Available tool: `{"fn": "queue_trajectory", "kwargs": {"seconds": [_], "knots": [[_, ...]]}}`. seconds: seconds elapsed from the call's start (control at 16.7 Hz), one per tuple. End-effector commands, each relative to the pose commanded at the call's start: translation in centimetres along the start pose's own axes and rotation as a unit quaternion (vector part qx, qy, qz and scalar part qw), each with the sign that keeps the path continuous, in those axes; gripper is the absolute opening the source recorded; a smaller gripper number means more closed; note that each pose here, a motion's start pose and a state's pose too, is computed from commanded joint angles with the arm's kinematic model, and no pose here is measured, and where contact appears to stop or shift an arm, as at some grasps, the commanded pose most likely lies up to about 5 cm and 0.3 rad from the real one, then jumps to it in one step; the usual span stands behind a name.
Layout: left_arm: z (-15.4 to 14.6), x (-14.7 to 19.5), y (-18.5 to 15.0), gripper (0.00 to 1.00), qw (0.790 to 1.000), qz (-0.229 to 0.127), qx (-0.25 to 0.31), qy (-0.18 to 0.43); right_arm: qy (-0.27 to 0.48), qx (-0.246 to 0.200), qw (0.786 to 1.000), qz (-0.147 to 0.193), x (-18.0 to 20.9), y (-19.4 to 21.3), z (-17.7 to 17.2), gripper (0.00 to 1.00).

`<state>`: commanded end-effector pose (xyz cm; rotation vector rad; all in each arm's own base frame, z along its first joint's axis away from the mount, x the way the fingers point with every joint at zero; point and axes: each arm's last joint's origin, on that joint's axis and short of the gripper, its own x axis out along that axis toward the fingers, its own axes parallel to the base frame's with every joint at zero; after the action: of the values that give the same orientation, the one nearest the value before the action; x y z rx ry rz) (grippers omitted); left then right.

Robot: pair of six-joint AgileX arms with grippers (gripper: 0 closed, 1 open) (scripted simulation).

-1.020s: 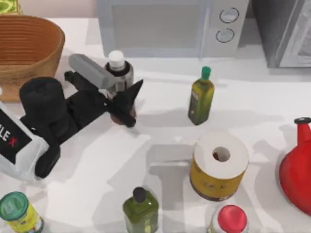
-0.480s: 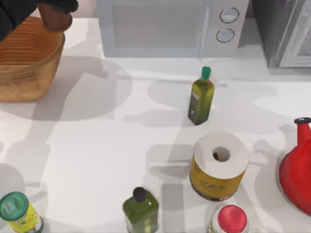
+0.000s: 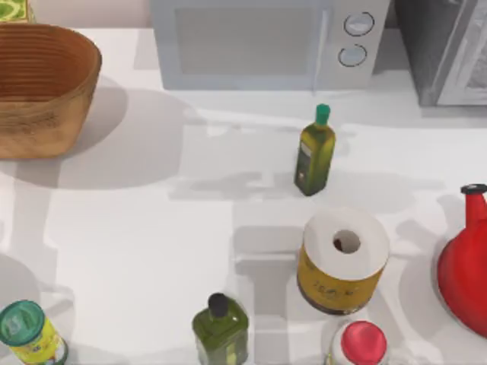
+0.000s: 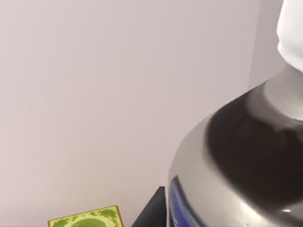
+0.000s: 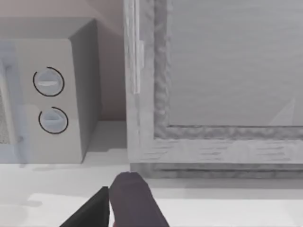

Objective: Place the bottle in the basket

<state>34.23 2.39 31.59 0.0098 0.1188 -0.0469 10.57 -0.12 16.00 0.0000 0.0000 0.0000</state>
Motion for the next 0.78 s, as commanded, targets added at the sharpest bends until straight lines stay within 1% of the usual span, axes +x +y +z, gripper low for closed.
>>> {"fn": "queue_trajectory", "kwargs": {"seconds": [0.12, 0.18, 0.48, 0.78], "knots": [[1.0, -0.9, 0.9, 0.0, 1.0, 0.025, -0.006, -0.008, 0.0, 0.0, 1.0, 0.0, 0.0, 0.0, 0.0, 1.0], [1.0, -1.1, 1.0, 0.0, 1.0, 0.028, -0.007, -0.009, 0.0, 0.0, 1.0, 0.0, 0.0, 0.0, 0.0, 1.0], [0.9, -0.9, 0.8, 0.0, 1.0, 0.025, -0.005, -0.008, 0.0, 0.0, 1.0, 0.0, 0.0, 0.0, 0.0, 1.0], [-0.7, 1.5, 1.1, 0.0, 1.0, 0.027, -0.006, -0.007, 0.0, 0.0, 1.0, 0.0, 0.0, 0.0, 0.0, 1.0]]}}
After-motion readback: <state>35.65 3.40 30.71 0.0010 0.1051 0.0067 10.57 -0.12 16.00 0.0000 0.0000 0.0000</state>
